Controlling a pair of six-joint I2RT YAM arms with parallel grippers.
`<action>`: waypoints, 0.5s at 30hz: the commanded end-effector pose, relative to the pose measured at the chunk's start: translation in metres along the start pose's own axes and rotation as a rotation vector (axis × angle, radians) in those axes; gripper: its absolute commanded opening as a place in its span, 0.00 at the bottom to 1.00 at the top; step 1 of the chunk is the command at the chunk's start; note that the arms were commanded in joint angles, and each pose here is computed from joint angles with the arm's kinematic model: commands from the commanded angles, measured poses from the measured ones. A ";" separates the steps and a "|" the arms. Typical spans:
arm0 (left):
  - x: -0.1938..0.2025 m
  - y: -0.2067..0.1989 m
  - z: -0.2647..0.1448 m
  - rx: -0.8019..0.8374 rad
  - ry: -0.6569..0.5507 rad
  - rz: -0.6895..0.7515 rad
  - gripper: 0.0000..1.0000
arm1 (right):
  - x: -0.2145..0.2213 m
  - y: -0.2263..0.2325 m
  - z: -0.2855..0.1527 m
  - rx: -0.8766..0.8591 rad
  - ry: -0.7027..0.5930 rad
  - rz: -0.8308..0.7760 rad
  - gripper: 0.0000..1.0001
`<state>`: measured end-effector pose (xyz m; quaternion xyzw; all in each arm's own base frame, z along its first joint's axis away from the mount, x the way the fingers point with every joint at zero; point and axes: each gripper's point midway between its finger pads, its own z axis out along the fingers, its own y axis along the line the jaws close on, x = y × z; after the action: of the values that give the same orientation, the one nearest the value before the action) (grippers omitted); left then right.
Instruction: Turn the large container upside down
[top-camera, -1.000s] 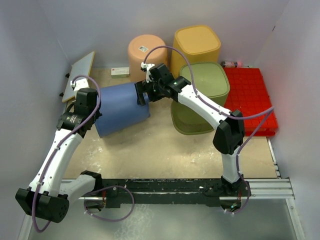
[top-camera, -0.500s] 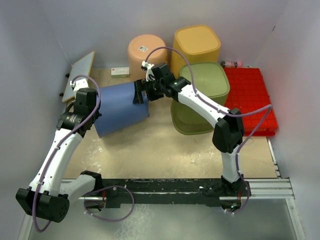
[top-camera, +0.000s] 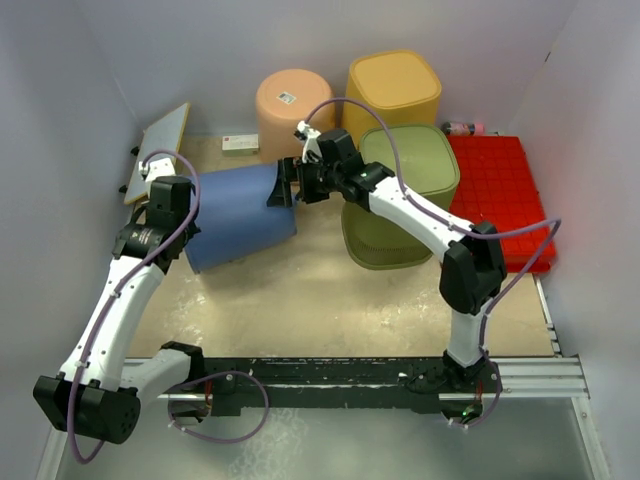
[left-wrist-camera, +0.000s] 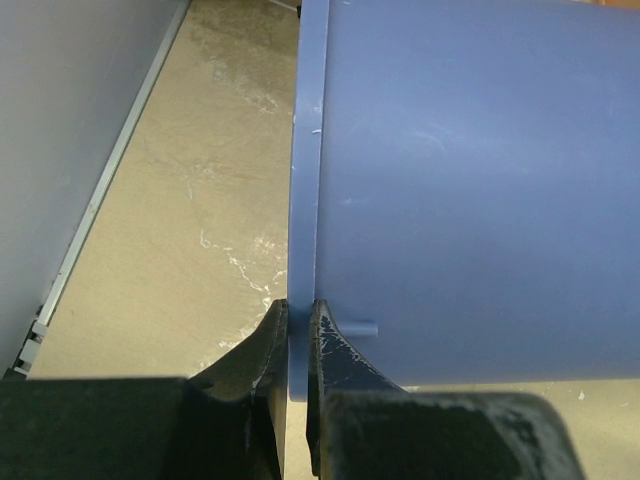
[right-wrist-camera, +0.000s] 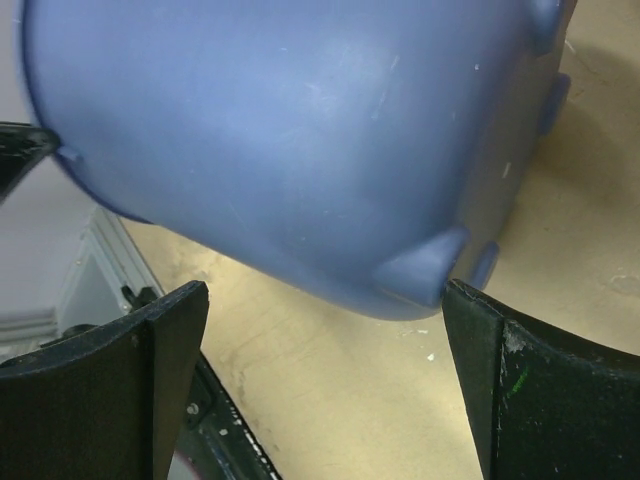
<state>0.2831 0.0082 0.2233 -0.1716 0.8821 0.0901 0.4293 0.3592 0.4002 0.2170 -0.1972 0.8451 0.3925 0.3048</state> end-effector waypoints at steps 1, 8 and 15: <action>0.029 -0.035 0.007 0.158 0.118 -0.030 0.00 | -0.044 0.095 -0.047 -0.316 -0.149 -0.055 1.00; 0.022 -0.043 0.005 0.202 0.092 -0.076 0.00 | -0.051 0.104 -0.064 -0.315 -0.185 -0.081 1.00; 0.008 -0.032 -0.005 0.167 0.036 -0.093 0.00 | -0.050 0.046 -0.049 0.000 -0.157 -0.109 1.00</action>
<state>0.2920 -0.0243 0.2149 -0.1648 0.8890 0.0026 0.4273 0.3248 0.4145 0.3133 -0.2261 0.7708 0.4755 0.3586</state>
